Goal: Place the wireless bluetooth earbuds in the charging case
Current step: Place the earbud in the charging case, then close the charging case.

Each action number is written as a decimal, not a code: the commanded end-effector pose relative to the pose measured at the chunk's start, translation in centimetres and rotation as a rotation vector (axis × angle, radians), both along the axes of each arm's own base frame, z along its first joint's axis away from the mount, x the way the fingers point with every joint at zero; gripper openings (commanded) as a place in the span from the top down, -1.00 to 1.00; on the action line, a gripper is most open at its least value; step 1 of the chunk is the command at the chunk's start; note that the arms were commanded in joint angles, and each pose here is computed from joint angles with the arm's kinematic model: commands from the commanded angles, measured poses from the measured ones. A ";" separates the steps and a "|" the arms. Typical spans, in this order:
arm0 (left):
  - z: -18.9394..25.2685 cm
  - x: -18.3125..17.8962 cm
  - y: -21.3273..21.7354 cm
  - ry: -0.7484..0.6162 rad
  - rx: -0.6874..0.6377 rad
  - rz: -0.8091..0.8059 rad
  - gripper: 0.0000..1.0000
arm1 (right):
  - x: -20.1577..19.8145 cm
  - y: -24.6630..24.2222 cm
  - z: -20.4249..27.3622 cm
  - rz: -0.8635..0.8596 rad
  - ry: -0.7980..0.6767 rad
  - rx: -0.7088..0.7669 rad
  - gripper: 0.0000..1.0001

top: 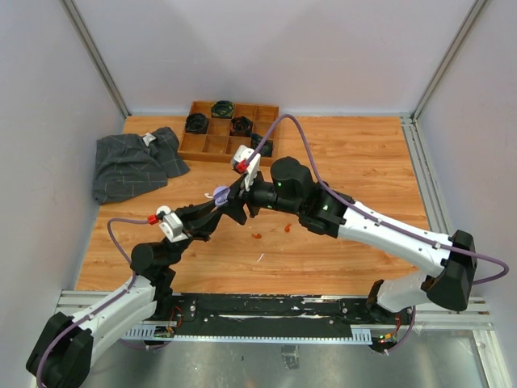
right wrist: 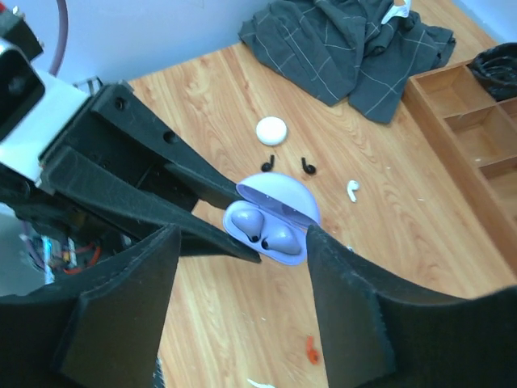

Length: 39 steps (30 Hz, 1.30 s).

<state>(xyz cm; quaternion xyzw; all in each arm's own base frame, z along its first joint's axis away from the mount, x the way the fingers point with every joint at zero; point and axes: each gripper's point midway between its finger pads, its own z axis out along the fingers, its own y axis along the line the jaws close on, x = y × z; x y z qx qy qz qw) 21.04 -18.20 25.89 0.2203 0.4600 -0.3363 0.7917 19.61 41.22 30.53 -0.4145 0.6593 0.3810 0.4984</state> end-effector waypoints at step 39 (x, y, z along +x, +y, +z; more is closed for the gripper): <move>-1.2 -3.1 -4.2 0.026 0.100 -0.322 0.99 | -3.2 -5.1 -3.7 0.606 -0.092 -0.300 -0.98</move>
